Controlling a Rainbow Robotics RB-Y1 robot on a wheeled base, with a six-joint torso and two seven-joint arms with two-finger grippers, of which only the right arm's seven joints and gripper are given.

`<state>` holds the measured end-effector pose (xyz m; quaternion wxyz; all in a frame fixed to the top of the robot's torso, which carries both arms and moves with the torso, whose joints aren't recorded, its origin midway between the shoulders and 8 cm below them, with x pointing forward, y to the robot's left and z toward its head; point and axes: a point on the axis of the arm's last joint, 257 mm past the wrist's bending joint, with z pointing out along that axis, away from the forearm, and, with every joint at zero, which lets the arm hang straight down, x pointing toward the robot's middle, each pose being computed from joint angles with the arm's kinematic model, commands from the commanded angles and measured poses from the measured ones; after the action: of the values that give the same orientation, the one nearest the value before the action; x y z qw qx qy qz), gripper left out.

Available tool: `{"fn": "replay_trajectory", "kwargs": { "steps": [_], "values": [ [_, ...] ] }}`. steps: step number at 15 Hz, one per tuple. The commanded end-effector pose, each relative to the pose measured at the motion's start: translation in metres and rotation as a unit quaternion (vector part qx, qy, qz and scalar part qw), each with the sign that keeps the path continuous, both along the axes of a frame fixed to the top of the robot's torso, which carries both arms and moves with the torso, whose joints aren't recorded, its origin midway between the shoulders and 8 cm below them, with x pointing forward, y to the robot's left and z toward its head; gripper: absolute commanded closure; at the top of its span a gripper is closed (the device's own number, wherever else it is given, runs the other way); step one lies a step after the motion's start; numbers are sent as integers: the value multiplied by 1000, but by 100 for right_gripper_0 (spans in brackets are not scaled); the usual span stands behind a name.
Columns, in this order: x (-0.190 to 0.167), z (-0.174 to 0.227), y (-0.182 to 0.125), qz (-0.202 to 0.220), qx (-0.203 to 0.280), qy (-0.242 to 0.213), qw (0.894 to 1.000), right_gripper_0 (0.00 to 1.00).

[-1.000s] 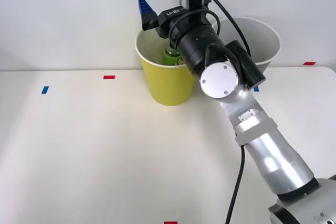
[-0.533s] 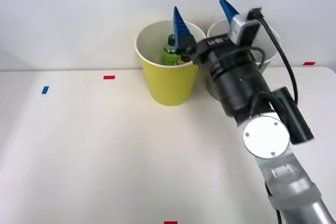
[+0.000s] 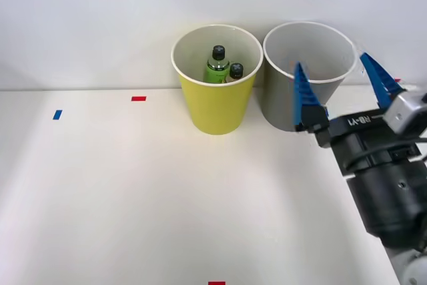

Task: Put cans in the gray bin, plastic bottles in the light green bin

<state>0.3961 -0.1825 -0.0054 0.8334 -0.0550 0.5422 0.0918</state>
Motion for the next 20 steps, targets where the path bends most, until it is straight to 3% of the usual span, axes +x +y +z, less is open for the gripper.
{"fn": "replay_trajectory", "kwargs": {
  "steps": [1, 3, 5, 7, 9, 15, 20],
  "values": [
    [-21, -25, -38, -56, 10, 33, 998, 0],
    [-32, -45, -67, -110, 2, 54, 992, 0],
    [-42, -53, -83, -153, -34, 57, 986, 0],
    [-48, -64, -92, -169, -27, 73, 983, 0],
    [-55, -72, -105, -194, -51, 83, 976, 0],
    [-68, -110, -128, -221, -70, 130, 964, 0],
    [-67, -136, -151, -244, -117, 149, 951, 0]
  ]
}}
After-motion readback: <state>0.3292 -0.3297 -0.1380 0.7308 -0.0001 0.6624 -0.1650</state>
